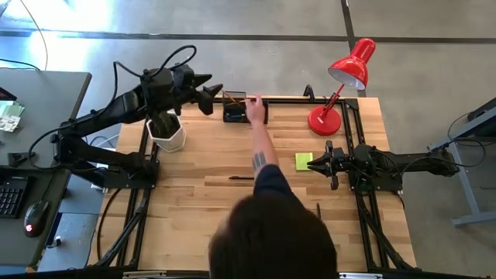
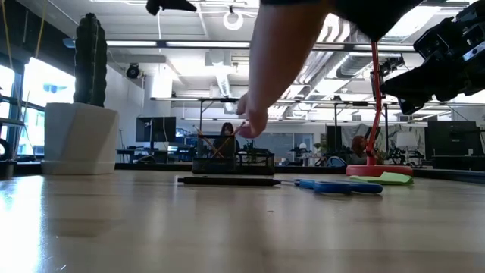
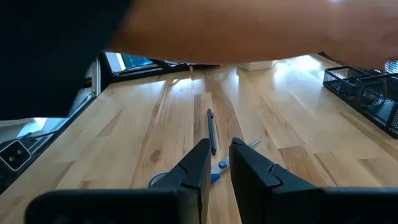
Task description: Pick and place office supplies into organizer
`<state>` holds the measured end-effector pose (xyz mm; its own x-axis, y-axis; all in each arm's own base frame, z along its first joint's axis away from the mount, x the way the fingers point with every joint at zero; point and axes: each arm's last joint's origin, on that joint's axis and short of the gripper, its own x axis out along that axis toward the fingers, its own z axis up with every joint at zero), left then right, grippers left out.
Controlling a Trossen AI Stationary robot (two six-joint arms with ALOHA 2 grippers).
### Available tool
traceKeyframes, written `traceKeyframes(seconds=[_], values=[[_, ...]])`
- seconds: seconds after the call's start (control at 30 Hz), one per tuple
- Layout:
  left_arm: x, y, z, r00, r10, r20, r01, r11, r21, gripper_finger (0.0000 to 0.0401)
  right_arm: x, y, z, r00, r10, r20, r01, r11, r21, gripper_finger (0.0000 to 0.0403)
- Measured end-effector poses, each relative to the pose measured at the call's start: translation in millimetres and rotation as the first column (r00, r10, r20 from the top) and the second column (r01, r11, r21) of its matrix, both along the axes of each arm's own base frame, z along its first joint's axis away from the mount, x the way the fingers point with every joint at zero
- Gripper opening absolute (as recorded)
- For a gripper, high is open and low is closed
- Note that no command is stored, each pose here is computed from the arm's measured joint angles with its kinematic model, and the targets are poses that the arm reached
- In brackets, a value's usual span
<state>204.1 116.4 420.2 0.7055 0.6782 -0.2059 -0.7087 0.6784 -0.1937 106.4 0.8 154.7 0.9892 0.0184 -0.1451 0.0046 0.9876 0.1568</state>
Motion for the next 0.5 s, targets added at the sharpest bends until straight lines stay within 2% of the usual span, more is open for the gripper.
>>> traceKeyframes(seconds=[0.37,0.43,0.5], values=[[-0.7,-0.2,0.0,0.999,-0.004,-0.035,0.006,0.999,0.032,0.0280,0.0,0.0,0.0,1.000,0.000,0.000,0.000,1.000,0.000,0.0051],[-1.1,-1.5,3.8,0.999,-0.044,-0.032,0.046,0.996,0.074,0.0280,0.0,0.0,0.0,1.000,0.001,0.000,-0.001,1.000,0.000,0.0051],[-2.4,-5.3,8.9,0.988,-0.150,-0.023,0.151,0.982,0.115,0.0280,0.0,0.0,0.0,1.000,0.001,0.000,-0.001,1.000,0.000,0.0053]])
